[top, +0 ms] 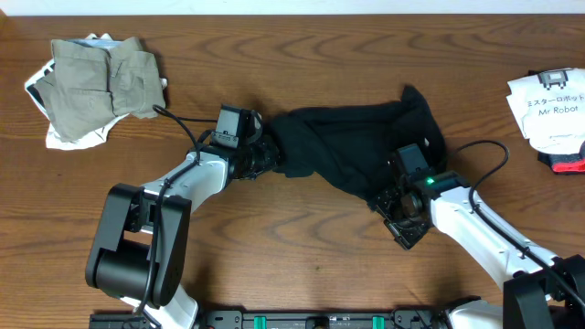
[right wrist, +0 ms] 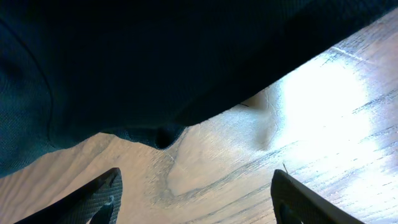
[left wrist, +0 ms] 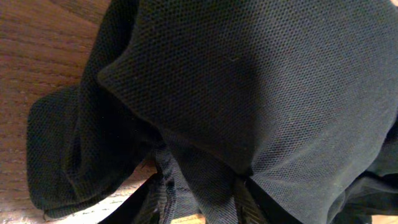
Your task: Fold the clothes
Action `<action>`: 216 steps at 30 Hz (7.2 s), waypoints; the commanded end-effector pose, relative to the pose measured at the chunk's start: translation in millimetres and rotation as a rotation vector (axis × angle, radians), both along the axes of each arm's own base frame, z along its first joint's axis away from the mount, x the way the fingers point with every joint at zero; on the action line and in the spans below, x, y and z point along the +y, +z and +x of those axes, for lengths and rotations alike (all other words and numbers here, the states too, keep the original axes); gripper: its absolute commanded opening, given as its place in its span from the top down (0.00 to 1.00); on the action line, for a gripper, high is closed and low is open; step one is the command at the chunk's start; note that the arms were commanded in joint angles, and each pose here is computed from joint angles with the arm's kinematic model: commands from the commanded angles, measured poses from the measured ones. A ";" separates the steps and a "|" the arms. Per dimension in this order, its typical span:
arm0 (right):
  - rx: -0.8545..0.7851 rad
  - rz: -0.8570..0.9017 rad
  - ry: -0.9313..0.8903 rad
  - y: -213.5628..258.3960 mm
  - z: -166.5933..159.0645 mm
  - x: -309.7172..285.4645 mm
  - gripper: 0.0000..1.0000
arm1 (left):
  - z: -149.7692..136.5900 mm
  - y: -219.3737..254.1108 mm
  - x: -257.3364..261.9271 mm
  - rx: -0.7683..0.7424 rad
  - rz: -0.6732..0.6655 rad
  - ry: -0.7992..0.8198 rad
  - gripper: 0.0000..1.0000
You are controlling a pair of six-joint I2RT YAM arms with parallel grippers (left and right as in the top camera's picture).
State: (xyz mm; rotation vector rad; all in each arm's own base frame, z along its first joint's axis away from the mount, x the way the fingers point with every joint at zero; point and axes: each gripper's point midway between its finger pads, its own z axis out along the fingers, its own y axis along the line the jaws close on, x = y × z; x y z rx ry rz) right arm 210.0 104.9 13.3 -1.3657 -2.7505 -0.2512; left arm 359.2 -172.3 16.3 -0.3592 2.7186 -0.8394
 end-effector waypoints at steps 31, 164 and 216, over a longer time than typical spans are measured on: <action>-0.085 -0.104 -0.080 -18.6 28.0 -11.2 0.27 | -3.1 -7.9 3.0 0.020 0.018 0.004 0.61; -0.793 -0.387 0.294 347.7 50.2 -86.7 0.96 | -164.5 202.7 -42.8 -0.070 -0.002 -0.557 0.02; -0.801 -0.390 0.300 348.9 51.5 -86.2 0.92 | -181.2 54.3 -166.5 0.296 -0.298 -0.575 0.02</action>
